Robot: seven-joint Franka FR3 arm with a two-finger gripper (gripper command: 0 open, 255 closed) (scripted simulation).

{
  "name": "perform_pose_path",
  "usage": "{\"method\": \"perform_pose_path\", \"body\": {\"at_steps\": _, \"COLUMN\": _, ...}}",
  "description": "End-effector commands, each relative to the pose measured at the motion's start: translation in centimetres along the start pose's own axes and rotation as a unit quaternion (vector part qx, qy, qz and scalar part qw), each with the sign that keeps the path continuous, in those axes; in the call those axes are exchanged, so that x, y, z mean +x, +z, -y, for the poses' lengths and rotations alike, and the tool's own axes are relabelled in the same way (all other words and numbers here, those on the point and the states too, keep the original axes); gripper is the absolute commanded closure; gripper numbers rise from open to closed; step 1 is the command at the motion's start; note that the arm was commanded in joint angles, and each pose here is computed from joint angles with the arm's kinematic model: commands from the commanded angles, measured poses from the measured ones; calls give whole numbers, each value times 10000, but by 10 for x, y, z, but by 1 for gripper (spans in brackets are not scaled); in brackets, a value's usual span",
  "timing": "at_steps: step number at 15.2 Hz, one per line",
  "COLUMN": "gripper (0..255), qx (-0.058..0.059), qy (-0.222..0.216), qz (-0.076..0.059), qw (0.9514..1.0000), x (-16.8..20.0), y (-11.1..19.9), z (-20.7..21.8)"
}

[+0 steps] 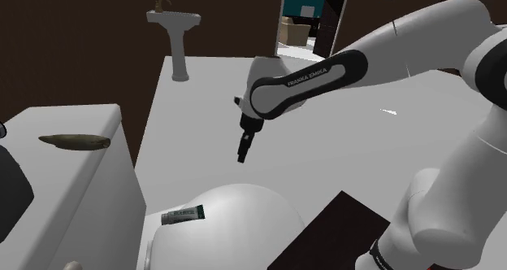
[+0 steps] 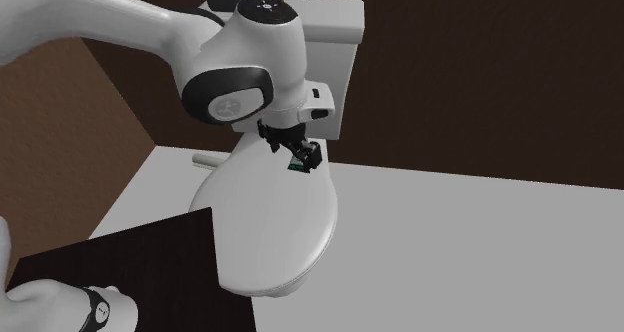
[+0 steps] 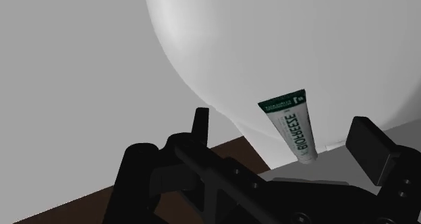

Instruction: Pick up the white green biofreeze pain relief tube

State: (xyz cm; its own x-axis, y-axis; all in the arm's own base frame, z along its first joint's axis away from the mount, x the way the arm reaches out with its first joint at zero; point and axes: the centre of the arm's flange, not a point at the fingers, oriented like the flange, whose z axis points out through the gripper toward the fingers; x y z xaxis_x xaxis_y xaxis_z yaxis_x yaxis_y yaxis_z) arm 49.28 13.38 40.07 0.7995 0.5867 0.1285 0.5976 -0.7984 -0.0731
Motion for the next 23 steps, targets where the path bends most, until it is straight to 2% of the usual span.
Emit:
{"method": "perform_pose_path", "body": {"at_steps": 1, "gripper": 0, "qx": 53, "qy": -256, "qz": -9, "qw": 9997, "x": 16, "y": 23, "z": 2}}
{"method": "perform_pose_path", "body": {"at_steps": 6, "gripper": 0, "qx": 184, "qy": -871, "qz": -22, "qw": 9960, "x": 54, "y": 75, "z": 14}}
{"method": "perform_pose_path", "body": {"at_steps": 11, "gripper": 0, "qx": 315, "qy": -1483, "qz": -35, "qw": 9884, "x": 90, "y": 126, "z": 31}}
{"method": "perform_pose_path", "body": {"at_steps": 16, "gripper": 0, "qx": 445, "qy": -2089, "qz": -48, "qw": 9769, "x": 124, "y": 177, "z": 54}}
{"method": "perform_pose_path", "body": {"at_steps": 22, "gripper": 0, "qx": 594, "qy": -2786, "qz": -62, "qw": 9585, "x": 159, "y": 236, "z": 88}}
{"method": "perform_pose_path", "body": {"at_steps": 23, "gripper": 0, "qx": 594, "qy": -2786, "qz": -62, "qw": 9585, "x": 159, "y": 241, "z": 87}}
